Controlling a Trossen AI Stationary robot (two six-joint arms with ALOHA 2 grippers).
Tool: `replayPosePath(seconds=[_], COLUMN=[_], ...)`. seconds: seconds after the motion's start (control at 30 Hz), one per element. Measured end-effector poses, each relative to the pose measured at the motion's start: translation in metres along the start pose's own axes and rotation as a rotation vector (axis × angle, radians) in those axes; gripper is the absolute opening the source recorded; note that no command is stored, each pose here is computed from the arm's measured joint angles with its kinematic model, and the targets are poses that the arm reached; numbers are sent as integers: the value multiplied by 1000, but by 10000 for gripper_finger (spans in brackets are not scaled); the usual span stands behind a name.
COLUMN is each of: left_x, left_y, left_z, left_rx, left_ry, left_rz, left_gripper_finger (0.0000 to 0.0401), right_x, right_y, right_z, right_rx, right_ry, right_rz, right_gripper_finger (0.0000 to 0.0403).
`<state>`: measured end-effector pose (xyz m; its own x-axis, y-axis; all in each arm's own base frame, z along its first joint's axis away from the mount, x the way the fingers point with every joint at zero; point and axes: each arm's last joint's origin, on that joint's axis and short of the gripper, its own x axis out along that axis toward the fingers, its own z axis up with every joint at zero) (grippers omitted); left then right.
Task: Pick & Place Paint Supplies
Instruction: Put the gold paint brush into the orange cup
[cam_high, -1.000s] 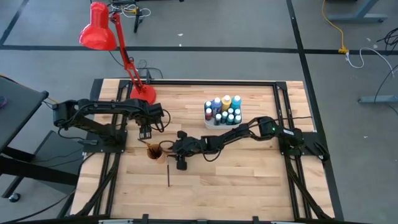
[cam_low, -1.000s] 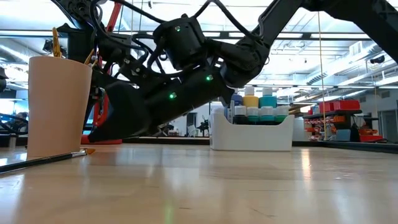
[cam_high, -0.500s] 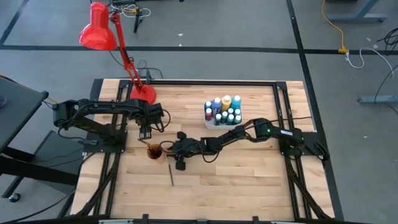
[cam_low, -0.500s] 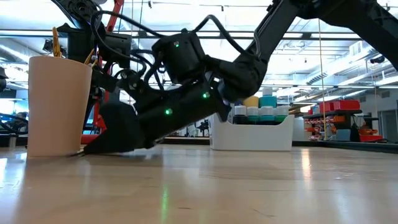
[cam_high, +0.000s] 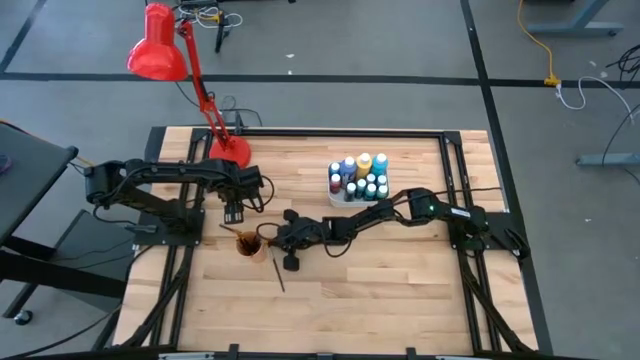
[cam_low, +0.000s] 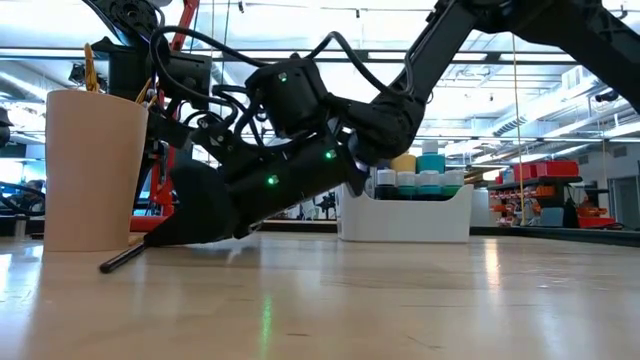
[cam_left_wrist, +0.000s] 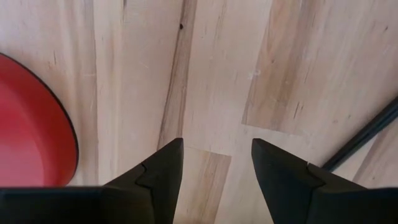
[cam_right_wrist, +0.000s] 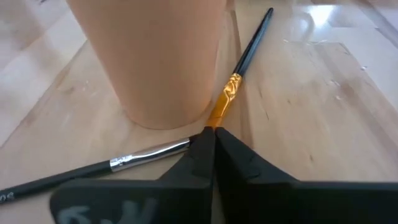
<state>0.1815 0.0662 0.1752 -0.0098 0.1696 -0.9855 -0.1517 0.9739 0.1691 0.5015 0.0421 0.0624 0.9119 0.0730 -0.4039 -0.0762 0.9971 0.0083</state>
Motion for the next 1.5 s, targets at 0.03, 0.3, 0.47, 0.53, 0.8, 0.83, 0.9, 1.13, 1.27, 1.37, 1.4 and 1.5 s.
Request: replayPosePath(seconds=[0.03,0.3,0.47,0.53,0.8,0.83,0.9,1.13,1.27,1.37,1.4,1.5], left_x=[0,0,0,0,-2,-4,-12,-64,-107,-131,-136,-146], left_y=[0,0,0,0,5,6,8,21,29,26,21,7], left_z=[0,0,0,0,2,2,6,32,49,65,71,82], left_rx=[0,0,-1,-4,-72,-83,-100,-144,-253,-219,-176,-73], left_ry=[0,0,1,2,5,-3,-27,-190,-373,-570,-639,-787], left_rz=[0,0,1,14,147,154,166,187,160,38,-7,-154], left_gripper_finger=[199,199,199,199,199,199,199,199,199,199,199,199], right_x=[0,-16,-45,-62,-131,-139,-157,-206,-217,-218,-218,-218], right_y=[0,1,2,3,13,15,19,37,46,50,50,51], right_z=[0,16,47,61,108,112,121,139,144,143,143,144], right_rx=[-1,-28,-112,-156,-290,-301,-316,-443,-530,-583,-591,-588], right_ry=[7,141,264,328,490,514,537,616,621,628,625,624], right_rz=[-5,-59,-131,-188,-330,-330,-320,-240,-213,-240,-244,-246], right_gripper_finger=[11,4,2,1,1,1,1,0,0,0,0,0])
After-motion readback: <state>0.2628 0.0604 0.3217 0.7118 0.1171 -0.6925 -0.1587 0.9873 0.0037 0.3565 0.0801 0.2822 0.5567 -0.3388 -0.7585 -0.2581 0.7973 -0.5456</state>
